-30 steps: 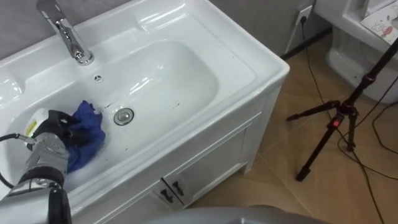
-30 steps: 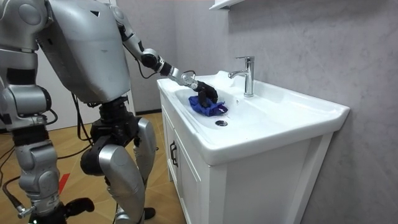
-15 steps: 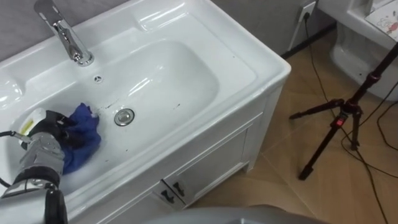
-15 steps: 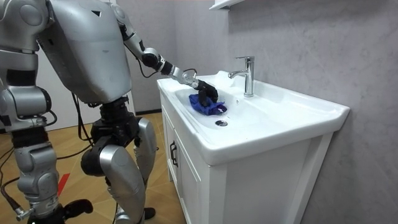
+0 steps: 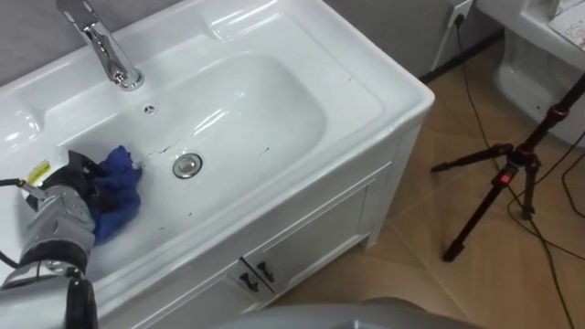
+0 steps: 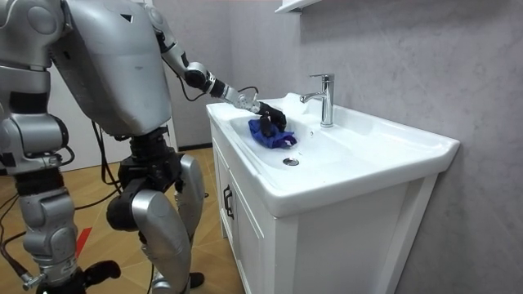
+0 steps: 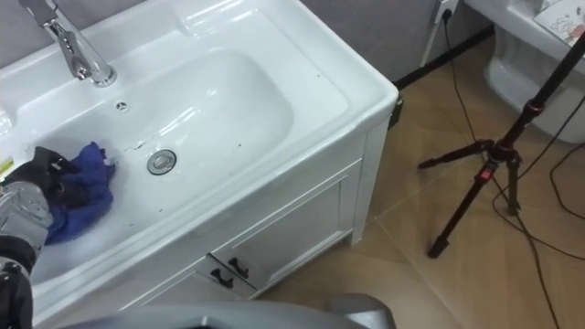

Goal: Wipe basin

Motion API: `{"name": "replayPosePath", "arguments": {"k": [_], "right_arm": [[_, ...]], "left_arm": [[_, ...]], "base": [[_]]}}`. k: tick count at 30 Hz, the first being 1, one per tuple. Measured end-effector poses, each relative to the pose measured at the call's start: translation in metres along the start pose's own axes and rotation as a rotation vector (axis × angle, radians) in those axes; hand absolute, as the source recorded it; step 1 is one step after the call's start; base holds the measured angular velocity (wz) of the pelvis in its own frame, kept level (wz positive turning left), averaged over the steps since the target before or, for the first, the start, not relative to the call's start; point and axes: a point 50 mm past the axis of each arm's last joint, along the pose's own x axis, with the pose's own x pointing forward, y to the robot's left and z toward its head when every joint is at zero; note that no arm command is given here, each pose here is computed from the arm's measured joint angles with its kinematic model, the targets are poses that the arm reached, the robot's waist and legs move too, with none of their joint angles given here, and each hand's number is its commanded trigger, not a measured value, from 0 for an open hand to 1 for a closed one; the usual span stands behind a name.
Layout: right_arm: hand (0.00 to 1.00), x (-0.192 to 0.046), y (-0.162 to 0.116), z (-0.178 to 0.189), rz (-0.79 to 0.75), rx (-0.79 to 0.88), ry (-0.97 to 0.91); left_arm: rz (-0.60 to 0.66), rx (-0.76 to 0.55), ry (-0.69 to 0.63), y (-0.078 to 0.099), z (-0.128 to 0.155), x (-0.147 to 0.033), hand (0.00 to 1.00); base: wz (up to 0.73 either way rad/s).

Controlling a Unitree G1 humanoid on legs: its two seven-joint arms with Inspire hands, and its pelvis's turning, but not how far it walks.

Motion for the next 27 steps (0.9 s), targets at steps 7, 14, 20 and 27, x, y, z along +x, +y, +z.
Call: {"name": "replayPosePath", "arguments": {"k": [7, 14, 20, 27], "right_arm": [[0.00, 0.000, 0.000, 0.004, -0.012, -0.008, -0.021], [0.00, 0.000, 0.004, 0.003, -0.008, -0.009, -0.017], [0.00, 0.000, 0.006, 0.003, -0.014, -0.006, -0.016], [0.00, 0.001, 0.017, 0.021, 0.017, -0.030, -0.046]], "left_arm": [[0.036, -0.002, -0.003, 0.004, 0.002, 0.000, 1.00], [-0.009, -0.132, 0.043, -0.005, -0.001, -0.001, 1.00], [-0.033, -0.199, 0.053, -0.011, 0.003, -0.002, 1.00], [-0.030, -0.326, 0.020, -0.007, 0.041, 0.002, 1.00]], "base": [[0.04], [0.00], [0.04], [-0.01]]}}
